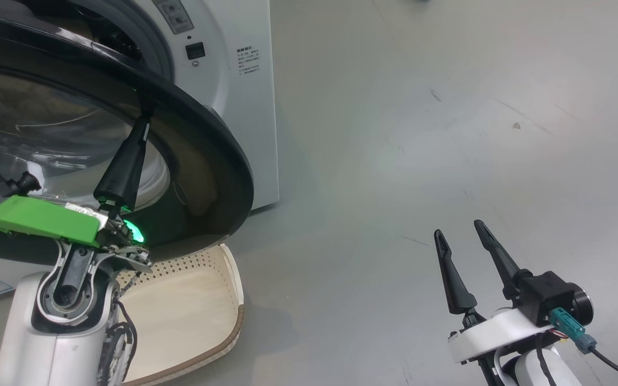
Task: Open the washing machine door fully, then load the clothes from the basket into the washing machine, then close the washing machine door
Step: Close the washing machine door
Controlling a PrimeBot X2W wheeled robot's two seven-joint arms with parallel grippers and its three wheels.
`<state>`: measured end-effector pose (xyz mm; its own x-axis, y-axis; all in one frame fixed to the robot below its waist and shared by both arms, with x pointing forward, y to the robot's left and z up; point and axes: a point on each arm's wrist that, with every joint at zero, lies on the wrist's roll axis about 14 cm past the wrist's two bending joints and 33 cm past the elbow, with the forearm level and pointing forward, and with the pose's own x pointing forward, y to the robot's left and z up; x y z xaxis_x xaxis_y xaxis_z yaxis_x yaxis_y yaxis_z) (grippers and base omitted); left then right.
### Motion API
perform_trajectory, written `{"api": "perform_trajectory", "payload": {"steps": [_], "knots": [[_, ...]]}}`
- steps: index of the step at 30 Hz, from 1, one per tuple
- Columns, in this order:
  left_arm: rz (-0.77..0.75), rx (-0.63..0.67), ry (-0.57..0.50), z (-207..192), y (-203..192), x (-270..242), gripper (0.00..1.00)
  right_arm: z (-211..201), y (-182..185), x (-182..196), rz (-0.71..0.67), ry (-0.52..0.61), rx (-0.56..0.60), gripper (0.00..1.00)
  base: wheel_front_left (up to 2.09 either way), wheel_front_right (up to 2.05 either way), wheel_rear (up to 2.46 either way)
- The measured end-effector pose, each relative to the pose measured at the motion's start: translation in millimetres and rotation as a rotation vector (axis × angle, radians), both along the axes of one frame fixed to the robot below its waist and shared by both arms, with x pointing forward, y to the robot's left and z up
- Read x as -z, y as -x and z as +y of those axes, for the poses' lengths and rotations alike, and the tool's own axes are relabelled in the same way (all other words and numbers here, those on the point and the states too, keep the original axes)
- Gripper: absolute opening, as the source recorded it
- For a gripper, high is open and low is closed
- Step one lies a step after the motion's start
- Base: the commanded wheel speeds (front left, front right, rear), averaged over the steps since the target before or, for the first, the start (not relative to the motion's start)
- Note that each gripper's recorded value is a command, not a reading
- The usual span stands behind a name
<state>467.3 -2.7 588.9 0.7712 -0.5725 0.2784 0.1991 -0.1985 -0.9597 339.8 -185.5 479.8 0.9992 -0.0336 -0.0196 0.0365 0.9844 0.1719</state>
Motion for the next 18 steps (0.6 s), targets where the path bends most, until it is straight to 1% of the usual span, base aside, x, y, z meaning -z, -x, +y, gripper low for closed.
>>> {"api": "perform_trajectory", "payload": {"steps": [6, 12, 18], "knots": [[0.009, -0.036, -0.027, 1.9, -8.2, 6.7, 0.00, -3.1, -0.4, 1.3, 0.005, -0.005, 0.011, 1.00, 0.00, 0.00, 0.00], [0.021, -0.043, -0.032, 5.5, -8.1, 11.7, 0.00, -5.4, -4.8, 1.5, 0.004, -0.005, 0.017, 1.00, 0.00, 0.00, 0.00], [0.030, -0.072, -0.046, 18.2, -3.3, 17.7, 0.00, -1.0, -10.0, 3.2, 0.006, -0.008, 0.002, 1.00, 0.00, 0.00, 0.00]]}}
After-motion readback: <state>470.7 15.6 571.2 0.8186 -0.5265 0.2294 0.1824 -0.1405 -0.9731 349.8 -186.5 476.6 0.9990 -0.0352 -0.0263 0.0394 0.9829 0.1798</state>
